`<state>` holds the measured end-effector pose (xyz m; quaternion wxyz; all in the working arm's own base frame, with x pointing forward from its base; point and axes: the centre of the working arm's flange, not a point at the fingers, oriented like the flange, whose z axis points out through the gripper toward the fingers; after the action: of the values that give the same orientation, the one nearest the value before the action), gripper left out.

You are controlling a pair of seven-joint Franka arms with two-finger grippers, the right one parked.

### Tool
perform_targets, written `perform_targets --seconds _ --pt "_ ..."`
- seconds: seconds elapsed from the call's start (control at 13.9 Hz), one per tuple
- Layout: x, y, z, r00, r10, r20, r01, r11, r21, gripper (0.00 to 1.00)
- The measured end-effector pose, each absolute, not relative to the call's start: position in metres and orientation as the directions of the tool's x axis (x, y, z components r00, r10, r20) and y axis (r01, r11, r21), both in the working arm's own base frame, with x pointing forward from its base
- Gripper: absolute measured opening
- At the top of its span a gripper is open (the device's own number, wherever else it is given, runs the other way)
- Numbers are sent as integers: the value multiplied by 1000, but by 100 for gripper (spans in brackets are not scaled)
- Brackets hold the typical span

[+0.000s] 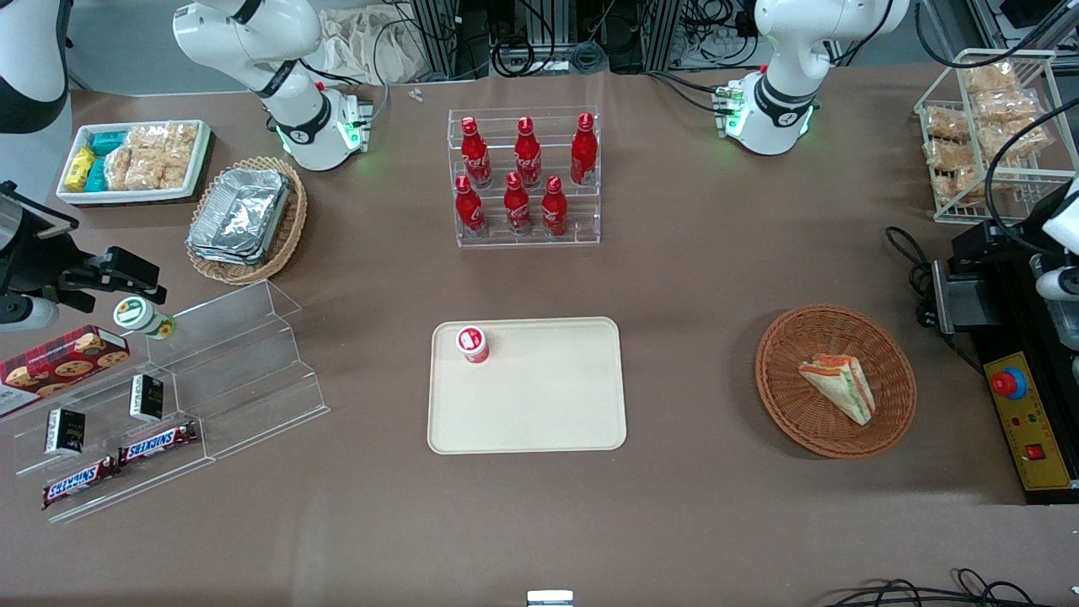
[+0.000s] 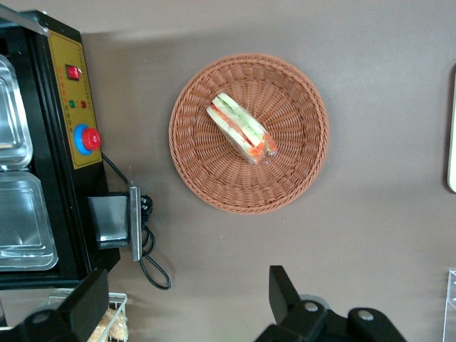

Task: Place sandwich from basket to tray
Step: 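Move the left gripper over the sandwich in the wicker basket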

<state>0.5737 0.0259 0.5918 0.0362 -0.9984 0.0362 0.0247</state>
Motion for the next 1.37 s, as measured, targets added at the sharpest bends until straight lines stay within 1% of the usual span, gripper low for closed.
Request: perform_targets --seconds 0.07,0.14,0.36,0.51,0.65,0.72,0.87,1.01,1.15,1.23,1.37 --pt "576 27 581 996 -72 -52 -75 -995 -71 100" --pt "580 28 565 996 -74 -41 -77 -994 -72 100" --pt "588 30 497 997 -82 -3 -82 -994 -73 100" --pt "590 32 451 997 -78 -10 -78 -995 -61 100" --pt "595 31 410 998 -46 -37 -48 -998 -33 100" --pt "599 31 394 999 -16 -42 -17 -999 -28 100" --pt "605 30 369 996 71 -45 70 -997 -31 100" --pt "612 29 349 970 242 -30 241 -970 -38 100" --pt "619 26 334 909 417 3 417 -908 -34 100" --pt "621 25 327 875 484 9 484 -875 -32 100" --pt "622 25 312 818 575 6 575 -817 -37 100"
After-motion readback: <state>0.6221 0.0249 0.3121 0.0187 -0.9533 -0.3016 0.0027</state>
